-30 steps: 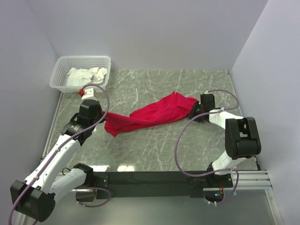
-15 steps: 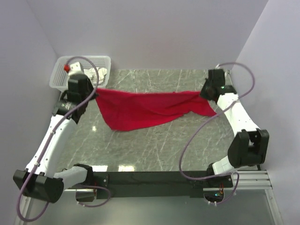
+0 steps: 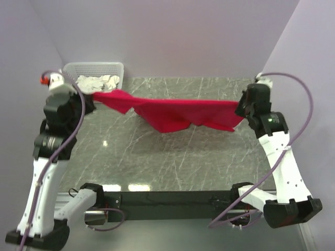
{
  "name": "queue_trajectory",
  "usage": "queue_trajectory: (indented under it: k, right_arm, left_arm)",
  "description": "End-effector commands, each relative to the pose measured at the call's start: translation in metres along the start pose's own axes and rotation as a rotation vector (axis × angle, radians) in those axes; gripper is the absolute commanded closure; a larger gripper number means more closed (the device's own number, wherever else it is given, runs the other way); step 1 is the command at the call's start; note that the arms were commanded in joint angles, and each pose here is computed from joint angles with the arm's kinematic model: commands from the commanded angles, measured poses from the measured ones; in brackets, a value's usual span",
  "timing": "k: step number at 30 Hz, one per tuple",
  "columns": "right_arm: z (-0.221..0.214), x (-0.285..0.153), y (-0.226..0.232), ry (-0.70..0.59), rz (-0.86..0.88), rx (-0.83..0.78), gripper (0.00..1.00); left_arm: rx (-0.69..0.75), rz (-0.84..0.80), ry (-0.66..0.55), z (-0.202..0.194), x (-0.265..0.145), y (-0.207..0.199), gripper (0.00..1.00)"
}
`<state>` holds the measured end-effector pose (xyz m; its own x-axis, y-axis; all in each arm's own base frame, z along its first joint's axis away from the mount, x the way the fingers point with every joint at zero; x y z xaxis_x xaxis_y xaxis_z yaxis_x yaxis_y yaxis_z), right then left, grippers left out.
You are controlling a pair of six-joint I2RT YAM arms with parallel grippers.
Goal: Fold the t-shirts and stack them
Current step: Flatten the tshirt out
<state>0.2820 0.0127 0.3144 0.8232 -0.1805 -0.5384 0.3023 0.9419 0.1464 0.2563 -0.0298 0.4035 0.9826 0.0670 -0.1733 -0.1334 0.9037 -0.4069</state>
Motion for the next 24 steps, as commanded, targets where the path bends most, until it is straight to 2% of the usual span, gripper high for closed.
queue_trajectory:
  k: [1,3,6,9,11,12,13,15,16,17,19,20,24]
  right_arm:
    - [-0.081,0.009,-0.009,0.26,-0.063,-0.081,1.0]
    - [-0.121,0.006,-0.008,0.368,-0.035,-0.082,1.0]
    - [-0.174,-0.001,0.003,0.516,0.037,-0.099,0.97]
    - [-0.225,-0.005,0.005,0.685,0.07,-0.11,0.94]
    - [-0.243,-0.007,0.004,0.723,0.059,-0.124,0.9]
    - [-0.253,-0.007,0.0,0.743,0.046,-0.127,0.88]
    - [-0.258,-0.009,0.002,0.766,0.067,-0.114,0.79]
    - [-0.267,-0.011,0.006,0.784,0.12,-0.091,0.7]
    - [-0.269,-0.015,0.011,0.803,0.16,-0.064,0.59]
    - [-0.268,-0.016,0.014,0.791,0.192,-0.049,0.55]
    - [-0.267,-0.016,0.012,0.77,0.179,-0.024,0.51]
    - [-0.261,-0.012,0.006,0.718,0.134,-0.025,0.49]
    - [-0.244,0.002,0.004,0.657,0.118,0.053,0.48]
  left_arm:
    - [-0.029,0.05,0.104,-0.051,-0.014,0.029,0.99]
    - [-0.052,0.073,0.181,-0.091,-0.024,0.047,0.99]
    - [-0.139,0.144,0.22,-0.127,-0.033,0.067,0.99]
    - [-0.203,0.127,0.217,-0.139,-0.039,0.069,0.99]
    - [-0.23,0.152,0.218,-0.143,-0.039,0.073,0.99]
    - [-0.231,0.162,0.221,-0.146,-0.038,0.075,0.99]
    - [-0.24,0.174,0.212,-0.146,-0.038,0.076,0.99]
    - [-0.248,0.171,0.203,-0.148,-0.038,0.077,0.99]
    - [-0.26,0.167,0.198,-0.148,-0.039,0.077,0.99]
    - [-0.267,0.158,0.19,-0.147,-0.039,0.076,0.99]
    - [-0.276,0.153,0.181,-0.149,-0.041,0.078,0.99]
    - [-0.273,0.157,0.18,-0.15,-0.042,0.079,0.99]
    - [-0.262,0.167,0.165,-0.151,-0.044,0.083,0.99]
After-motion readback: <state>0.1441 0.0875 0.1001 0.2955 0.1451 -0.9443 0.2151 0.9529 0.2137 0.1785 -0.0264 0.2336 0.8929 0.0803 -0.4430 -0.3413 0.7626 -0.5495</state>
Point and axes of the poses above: each gripper's point midway between its finger pads, its own x axis out along the fingers, its own y axis along the line the jaws close on, z = x × y, the point moved 4 cm from there along -x, back along the fingers, and after that the axes turned 1 degree about -x, right-handed, at the moved point
